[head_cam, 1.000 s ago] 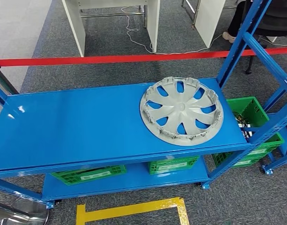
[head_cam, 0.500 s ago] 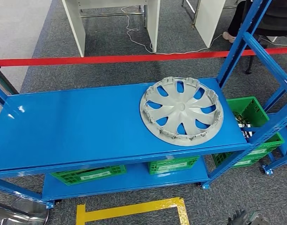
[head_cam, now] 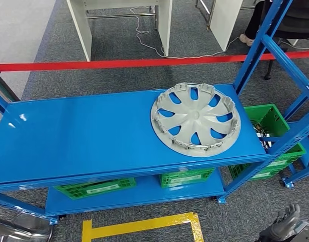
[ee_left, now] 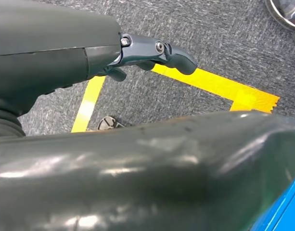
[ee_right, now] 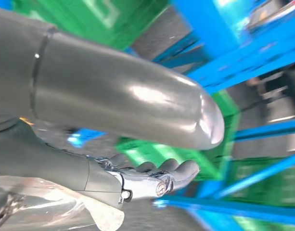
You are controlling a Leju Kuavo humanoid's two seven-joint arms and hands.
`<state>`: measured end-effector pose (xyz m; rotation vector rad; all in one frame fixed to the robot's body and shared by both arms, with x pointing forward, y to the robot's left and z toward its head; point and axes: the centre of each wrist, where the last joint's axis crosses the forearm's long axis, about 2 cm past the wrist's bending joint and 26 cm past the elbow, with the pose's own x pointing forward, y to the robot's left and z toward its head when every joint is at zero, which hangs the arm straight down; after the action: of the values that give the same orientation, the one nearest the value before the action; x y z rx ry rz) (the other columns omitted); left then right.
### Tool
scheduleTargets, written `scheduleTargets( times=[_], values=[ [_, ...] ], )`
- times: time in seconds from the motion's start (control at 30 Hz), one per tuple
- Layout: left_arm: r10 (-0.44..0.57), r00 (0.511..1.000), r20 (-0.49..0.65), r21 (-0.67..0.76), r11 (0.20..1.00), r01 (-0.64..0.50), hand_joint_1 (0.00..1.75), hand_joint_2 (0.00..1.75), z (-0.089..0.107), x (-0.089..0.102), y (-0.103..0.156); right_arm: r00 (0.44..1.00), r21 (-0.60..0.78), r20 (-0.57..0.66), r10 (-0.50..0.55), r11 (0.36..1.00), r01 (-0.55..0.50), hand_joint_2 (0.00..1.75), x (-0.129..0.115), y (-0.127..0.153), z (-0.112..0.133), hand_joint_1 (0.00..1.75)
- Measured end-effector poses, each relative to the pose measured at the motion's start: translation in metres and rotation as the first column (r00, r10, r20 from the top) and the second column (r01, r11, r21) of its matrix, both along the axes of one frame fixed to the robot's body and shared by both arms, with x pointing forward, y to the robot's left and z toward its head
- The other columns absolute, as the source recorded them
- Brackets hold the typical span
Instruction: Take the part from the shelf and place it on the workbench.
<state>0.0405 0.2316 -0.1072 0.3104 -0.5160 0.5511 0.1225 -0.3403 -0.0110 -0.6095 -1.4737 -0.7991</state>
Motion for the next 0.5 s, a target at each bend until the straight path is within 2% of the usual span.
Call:
scheduleTargets(
  times=[0.33,0.5],
  values=[
    [-0.034,0.999,-0.013,0.012,0.999,0.034,0.0,0.0,0.0,0.001,0.0,0.984,-0.241,0.132,0.119,0.967,-0.084,0.0,0.008,-0.006,0.063,0.0],
    [-0.076,0.997,-0.014,0.018,0.997,0.076,0.0,0.0,0.0,0.001,0.0,0.97,-0.363,0.113,0.217,0.917,-0.163,0.0,0.018,-0.02,0.086,0.0]
  ],
)
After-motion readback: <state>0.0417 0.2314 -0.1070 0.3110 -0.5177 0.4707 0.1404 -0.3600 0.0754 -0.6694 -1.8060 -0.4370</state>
